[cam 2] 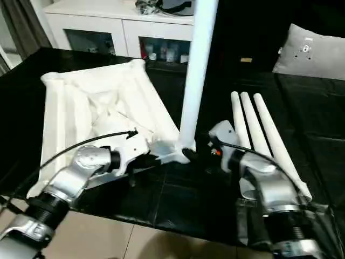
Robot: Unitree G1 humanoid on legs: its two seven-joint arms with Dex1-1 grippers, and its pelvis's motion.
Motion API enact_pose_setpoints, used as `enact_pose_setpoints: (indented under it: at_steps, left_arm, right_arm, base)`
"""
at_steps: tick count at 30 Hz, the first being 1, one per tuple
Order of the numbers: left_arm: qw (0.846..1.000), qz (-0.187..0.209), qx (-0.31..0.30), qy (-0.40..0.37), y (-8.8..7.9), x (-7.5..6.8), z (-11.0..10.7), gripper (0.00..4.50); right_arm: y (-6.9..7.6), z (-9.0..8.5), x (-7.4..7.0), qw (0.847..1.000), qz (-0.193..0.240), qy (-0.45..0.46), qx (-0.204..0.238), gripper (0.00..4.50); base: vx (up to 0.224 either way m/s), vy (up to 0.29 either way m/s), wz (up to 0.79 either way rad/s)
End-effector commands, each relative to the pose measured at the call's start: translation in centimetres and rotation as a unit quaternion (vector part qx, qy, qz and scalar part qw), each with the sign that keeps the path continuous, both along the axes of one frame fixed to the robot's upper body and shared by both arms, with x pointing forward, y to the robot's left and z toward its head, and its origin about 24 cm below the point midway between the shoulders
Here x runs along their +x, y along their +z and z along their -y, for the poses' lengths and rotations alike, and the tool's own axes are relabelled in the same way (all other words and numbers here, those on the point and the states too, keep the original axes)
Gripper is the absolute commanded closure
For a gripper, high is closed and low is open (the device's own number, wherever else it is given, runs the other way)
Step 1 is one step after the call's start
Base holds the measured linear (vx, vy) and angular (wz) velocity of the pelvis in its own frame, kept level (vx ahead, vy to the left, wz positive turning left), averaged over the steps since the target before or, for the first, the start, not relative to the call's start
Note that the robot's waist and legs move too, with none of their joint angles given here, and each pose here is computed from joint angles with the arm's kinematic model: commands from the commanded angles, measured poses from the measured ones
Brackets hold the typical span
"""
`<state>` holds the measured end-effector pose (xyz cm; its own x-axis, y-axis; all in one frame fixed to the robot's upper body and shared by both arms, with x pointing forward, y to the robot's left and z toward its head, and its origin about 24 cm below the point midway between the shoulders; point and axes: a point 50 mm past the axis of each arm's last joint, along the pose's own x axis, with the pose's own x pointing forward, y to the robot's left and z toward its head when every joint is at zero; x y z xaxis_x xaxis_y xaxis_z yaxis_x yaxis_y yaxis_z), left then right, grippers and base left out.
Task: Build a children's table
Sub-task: Rotate leg to tighten
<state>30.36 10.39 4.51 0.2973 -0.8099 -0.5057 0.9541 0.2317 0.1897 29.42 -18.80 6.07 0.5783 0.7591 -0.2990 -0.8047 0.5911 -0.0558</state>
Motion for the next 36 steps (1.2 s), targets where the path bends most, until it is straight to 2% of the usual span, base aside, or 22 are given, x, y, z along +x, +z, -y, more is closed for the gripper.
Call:
enact_pose_setpoints:
  at_steps: [1,4,5,8,11,19,20,26,29,32,33,35,36]
  left_arm:
    - [0.998,-0.020,0.029,-0.059,-0.9,-0.9,-0.1,4.50]
    - [0.994,-0.025,0.030,-0.101,-0.9,-1.3,-0.5,4.50]
    - [0.993,-0.031,0.034,-0.112,-0.9,-1.4,-0.7,4.50]
    - [0.989,-0.043,0.040,-0.135,-1.0,-1.6,-1.0,4.50]
    - [0.986,-0.051,0.043,-0.155,-1.0,-1.8,-1.2,4.50]
    - [0.983,-0.055,0.041,-0.171,-1.0,-1.9,-1.2,4.50]
    - [0.983,-0.056,0.041,-0.172,-1.0,-1.9,-1.1,4.50]
    - [0.983,-0.059,0.036,-0.173,-1.0,-1.9,-0.9,4.50]
    - [0.984,-0.065,0.029,-0.162,-1.1,-1.9,-0.9,4.50]
    - [0.991,-0.074,0.002,-0.108,-0.9,-1.4,-0.3,4.50]
    - [0.994,-0.074,-0.017,-0.073,-0.6,-1.0,0.3,4.50]
    - [0.995,-0.073,-0.021,-0.064,-0.6,-0.9,0.4,4.50]
    - [0.996,-0.071,-0.033,-0.036,-0.3,-0.5,0.8,4.50]
  right_arm:
    - [0.7,-0.2,-0.4,0.999,0.007,0.048,0.006,0.29]
    - [0.8,-0.1,-0.6,0.997,-0.004,0.083,0.008,0.42]
    - [0.8,-0.1,-0.7,0.995,-0.009,0.096,0.009,0.68]
    - [0.8,-0.4,-1.0,0.992,-0.020,0.123,0.014,0.79]
    - [0.8,-0.7,-1.4,0.988,-0.033,0.148,0.025,1.15]
    - [0.4,-1.3,-2.0,0.981,-0.060,0.178,0.042,1.77]
    - [0.3,-1.3,-2.1,0.981,-0.065,0.179,0.042,1.98]
    - [0.1,-1.2,-2.5,0.978,-0.084,0.183,0.053,2.30]
    - [0.0,-1.4,-2.9,0.976,-0.094,0.185,0.063,2.44]
    - [-0.2,-2.3,-3.2,0.977,-0.105,0.164,0.087,2.49]
    - [-0.4,-3.1,-2.5,0.983,-0.106,0.118,0.087,2.50]
    - [-0.5,-3.2,-2.3,0.985,-0.106,0.103,0.085,2.50]
    - [-0.5,-3.7,-1.6,0.988,-0.106,0.066,0.090,2.50]
  base:
    - [0.000,0.000,0.00]
    - [0.000,0.000,0.00]
    - [0.000,0.000,0.00]
    - [0.000,0.000,0.00]
    - [0.000,0.000,0.00]
    - [0.000,0.000,0.00]
    - [0.000,0.000,0.00]
    - [0.000,0.000,0.00]
    - [0.000,0.000,0.00]
    - [0.000,0.000,0.00]
    - [0.000,0.000,0.00]
    - [0.000,0.000,0.00]
    - [0.000,0.000,0.00]
